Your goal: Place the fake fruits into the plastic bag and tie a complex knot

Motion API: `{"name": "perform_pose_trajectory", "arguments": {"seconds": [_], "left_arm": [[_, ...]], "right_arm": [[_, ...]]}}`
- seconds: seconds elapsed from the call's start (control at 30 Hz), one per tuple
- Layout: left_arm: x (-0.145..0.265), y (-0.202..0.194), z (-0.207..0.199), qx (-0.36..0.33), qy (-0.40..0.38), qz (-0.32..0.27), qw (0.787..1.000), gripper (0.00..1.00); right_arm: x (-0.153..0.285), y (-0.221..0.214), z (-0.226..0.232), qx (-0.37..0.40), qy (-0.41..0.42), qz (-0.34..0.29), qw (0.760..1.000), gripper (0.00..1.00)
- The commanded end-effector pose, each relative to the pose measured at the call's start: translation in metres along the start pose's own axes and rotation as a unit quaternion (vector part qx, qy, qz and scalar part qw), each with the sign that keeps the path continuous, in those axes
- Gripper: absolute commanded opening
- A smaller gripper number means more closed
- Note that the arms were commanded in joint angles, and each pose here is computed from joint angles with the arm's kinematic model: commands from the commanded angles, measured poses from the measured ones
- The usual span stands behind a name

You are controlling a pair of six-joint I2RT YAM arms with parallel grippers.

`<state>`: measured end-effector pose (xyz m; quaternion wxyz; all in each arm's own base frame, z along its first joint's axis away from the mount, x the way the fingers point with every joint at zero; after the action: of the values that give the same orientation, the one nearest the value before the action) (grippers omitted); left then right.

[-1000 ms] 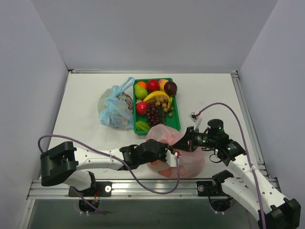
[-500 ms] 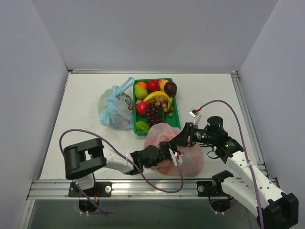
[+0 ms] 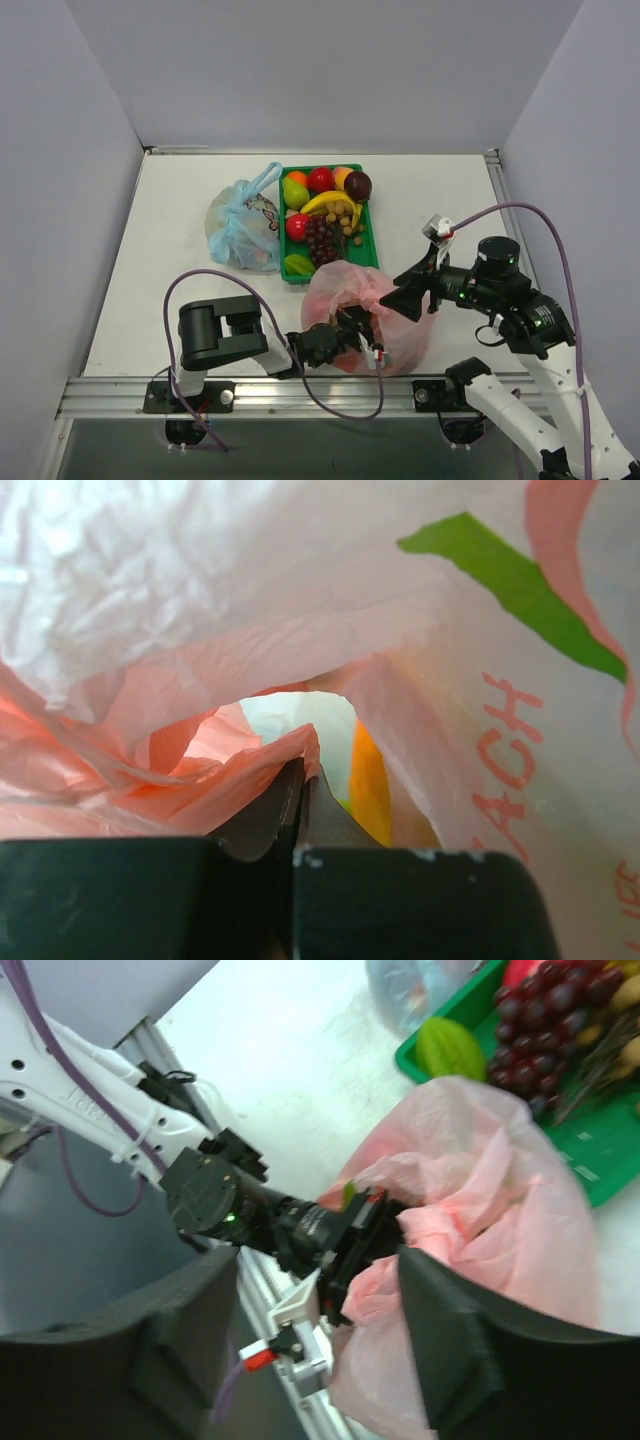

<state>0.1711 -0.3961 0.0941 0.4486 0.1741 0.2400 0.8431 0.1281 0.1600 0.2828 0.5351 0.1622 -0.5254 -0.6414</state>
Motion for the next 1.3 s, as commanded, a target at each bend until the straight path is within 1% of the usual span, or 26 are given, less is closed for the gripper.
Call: {"name": "perform_pose_trajectory", "arguments": {"seconds": [0.0,0.03,0.07,0.1,0.13,0.17,0.2,0.23,0.3,0.5,0.57,0.6,0.67,0.7,0.8,0.87,0.9,1.0,1.13,1.27], "left_arm": [[0.004,0.049,0.076,0.054,0.173,-0.104,0.978,0.0],[0.005,0.05,0.075,0.052,0.171,-0.106,0.978,0.0],[0.006,0.052,0.077,0.047,0.173,-0.108,0.978,0.0],[0.006,0.052,0.078,0.046,0.175,-0.108,0.978,0.0],[0.006,0.055,0.079,0.044,0.176,-0.11,0.977,0.0],[0.007,0.055,0.08,0.041,0.177,-0.109,0.977,0.0],[0.007,0.056,0.08,0.038,0.178,-0.109,0.977,0.0],[0.007,0.057,0.081,0.035,0.179,-0.109,0.977,0.0],[0.007,0.058,0.085,0.031,0.185,-0.109,0.976,0.0],[0.003,0.065,0.099,0.014,0.209,-0.106,0.972,0.0],[0.002,0.068,0.103,0.011,0.216,-0.105,0.971,0.0],[0.001,0.068,0.104,0.012,0.219,-0.105,0.97,0.0],[0.001,0.069,0.106,0.001,0.221,-0.104,0.97,0.0],[0.001,0.069,0.107,-0.001,0.223,-0.103,0.969,0.0],[0.002,0.072,0.113,-0.01,0.23,-0.105,0.967,0.0],[0.003,0.076,0.119,-0.012,0.238,-0.106,0.965,0.0],[0.003,0.078,0.121,-0.015,0.241,-0.108,0.965,0.0],[0.004,0.084,0.129,-0.03,0.25,-0.111,0.961,0.0],[0.009,0.095,0.142,-0.047,0.263,-0.124,0.956,0.0],[0.013,0.099,0.143,-0.05,0.262,-0.132,0.955,0.0]], "right_arm": [[0.003,0.011,-0.025,0.034,-0.064,0.004,0.997,0.56],[0.002,0.016,-0.038,0.03,-0.09,-0.001,0.995,0.44],[-0.004,0.017,-0.051,0.011,-0.099,0.009,0.995,0.4],[-0.004,0.018,-0.068,-0.011,-0.113,0.004,0.993,0.37],[-0.009,0.02,-0.071,-0.024,-0.09,0.002,0.996,0.34],[-0.019,0.013,-0.085,-0.06,-0.082,0.024,0.995,0.31],[-0.023,0.011,-0.09,-0.079,-0.069,0.032,0.994,0.27],[-0.031,0.006,-0.097,-0.103,-0.046,0.049,0.992,0.21],[-0.036,-0.004,-0.101,-0.104,-0.028,0.065,0.992,0.2],[-0.044,-0.033,-0.092,-0.126,0.032,0.091,0.987,0.24],[-0.043,-0.043,-0.083,-0.132,0.052,0.099,0.985,0.3],[-0.042,-0.05,-0.079,-0.139,0.058,0.107,0.983,0.37],[-0.041,-0.058,-0.07,-0.133,0.07,0.114,0.982,0.44],[-0.04,-0.061,-0.068,-0.133,0.07,0.117,0.982,0.53],[-0.04,-0.075,-0.068,-0.139,0.058,0.133,0.98,0.64],[-0.04,-0.082,-0.07,-0.147,0.05,0.14,0.978,0.66],[-0.04,-0.082,-0.072,-0.153,0.044,0.143,0.977,0.69],[-0.043,-0.085,-0.076,-0.171,0.043,0.151,0.973,0.7],[-0.045,-0.082,-0.068,-0.199,0.077,0.147,0.966,0.7],[-0.046,-0.082,-0.064,-0.238,0.104,0.145,0.955,0.7]]}}
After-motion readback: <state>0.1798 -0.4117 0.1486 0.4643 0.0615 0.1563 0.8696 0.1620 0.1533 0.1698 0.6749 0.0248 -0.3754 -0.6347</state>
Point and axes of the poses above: each gripper's point midway between its finger pads, its own x axis back along the fingers, its own z axis along the line the jaws close on, y = z × x, the point moved 3 cm from there along x, back along the fingers
